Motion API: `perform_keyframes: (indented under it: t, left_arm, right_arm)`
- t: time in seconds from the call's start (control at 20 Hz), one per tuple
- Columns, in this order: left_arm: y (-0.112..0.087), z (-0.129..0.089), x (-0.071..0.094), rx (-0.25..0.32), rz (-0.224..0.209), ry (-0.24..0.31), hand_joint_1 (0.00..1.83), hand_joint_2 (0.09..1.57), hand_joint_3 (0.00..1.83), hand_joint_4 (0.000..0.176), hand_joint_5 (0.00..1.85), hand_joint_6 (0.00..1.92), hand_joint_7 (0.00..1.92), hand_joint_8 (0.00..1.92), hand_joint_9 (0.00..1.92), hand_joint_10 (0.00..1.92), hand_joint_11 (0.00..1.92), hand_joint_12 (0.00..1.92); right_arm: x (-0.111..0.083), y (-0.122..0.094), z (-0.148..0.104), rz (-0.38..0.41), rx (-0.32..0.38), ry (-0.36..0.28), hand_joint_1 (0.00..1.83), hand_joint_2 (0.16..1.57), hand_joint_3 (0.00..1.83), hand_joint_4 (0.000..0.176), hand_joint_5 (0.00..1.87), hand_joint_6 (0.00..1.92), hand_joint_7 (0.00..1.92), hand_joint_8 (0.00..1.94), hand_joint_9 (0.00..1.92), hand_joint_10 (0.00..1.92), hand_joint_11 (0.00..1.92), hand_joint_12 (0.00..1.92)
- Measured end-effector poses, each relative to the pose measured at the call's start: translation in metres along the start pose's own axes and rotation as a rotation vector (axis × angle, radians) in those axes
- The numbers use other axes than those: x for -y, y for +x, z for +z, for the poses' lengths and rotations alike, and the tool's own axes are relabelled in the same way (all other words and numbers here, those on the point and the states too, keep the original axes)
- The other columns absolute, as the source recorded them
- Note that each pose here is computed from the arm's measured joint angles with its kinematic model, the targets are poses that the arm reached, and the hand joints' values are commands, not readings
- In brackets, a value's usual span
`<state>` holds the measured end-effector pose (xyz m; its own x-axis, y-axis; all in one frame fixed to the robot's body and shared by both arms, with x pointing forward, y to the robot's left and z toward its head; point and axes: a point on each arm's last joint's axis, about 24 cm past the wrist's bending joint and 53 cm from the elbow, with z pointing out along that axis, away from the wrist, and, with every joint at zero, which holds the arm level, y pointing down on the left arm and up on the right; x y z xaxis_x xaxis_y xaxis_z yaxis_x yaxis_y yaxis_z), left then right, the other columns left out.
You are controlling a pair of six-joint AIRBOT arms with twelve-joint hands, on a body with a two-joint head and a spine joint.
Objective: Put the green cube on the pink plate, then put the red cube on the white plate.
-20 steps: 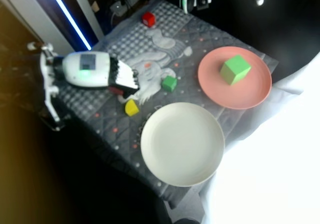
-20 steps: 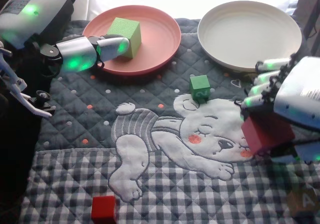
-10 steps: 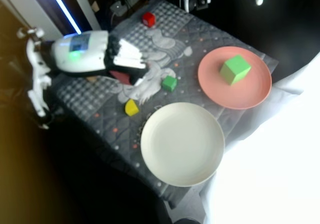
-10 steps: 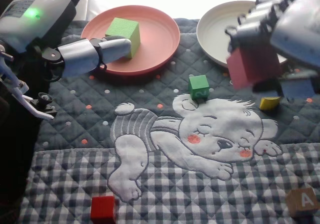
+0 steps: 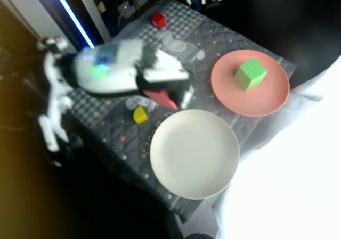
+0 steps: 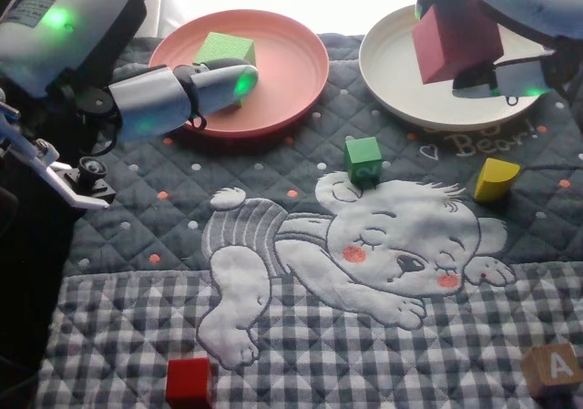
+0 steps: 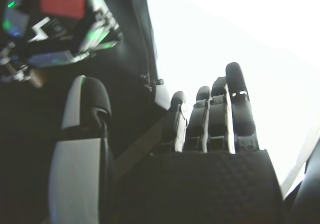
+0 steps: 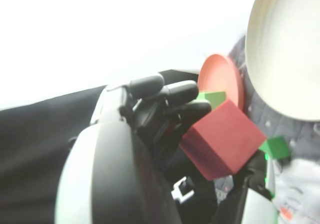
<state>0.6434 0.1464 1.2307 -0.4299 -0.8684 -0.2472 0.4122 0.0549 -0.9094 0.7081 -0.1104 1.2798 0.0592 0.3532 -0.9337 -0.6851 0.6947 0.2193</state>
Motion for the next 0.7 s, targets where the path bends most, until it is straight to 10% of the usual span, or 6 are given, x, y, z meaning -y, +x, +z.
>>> perform_keyframes:
  t: [0.2,0.3,0.6,0.7]
  left_arm:
    - [0.001,0.0,0.004,0.0,-0.001,0.014,0.56,1.07,0.0,0.1,0.11,0.01,0.06,0.01,0.05,0.01,0.0,0.8]
    - [0.002,0.0,0.004,-0.004,0.002,0.017,0.57,1.08,0.0,0.069,0.1,0.0,0.06,0.0,0.05,0.0,0.0,0.78]
    - [0.003,0.0,0.005,-0.009,0.005,0.018,0.64,1.09,0.0,0.079,0.13,0.0,0.09,0.0,0.06,0.0,0.0,0.64]
    - [0.003,0.0,0.005,-0.009,0.005,0.018,0.65,1.08,0.0,0.071,0.13,0.0,0.1,0.0,0.06,0.0,0.0,0.59]
  right_arm:
    - [0.032,0.005,0.017,-0.018,-0.051,0.085,1.35,1.22,0.0,0.0,0.78,1.07,0.78,1.41,0.69,1.62,0.58,1.86]
    - [0.048,0.014,0.022,-0.023,-0.097,0.132,1.32,1.24,0.0,0.0,0.81,1.05,0.73,1.5,0.62,1.7,0.46,1.92]
    - [0.067,0.026,0.034,-0.024,-0.147,0.19,1.31,1.26,0.0,0.0,0.78,1.08,0.66,1.56,0.58,1.75,0.43,1.92]
    - [0.067,0.031,0.034,-0.022,-0.165,0.195,1.17,1.23,0.0,0.0,0.77,1.24,0.78,1.41,0.59,1.31,0.42,1.73]
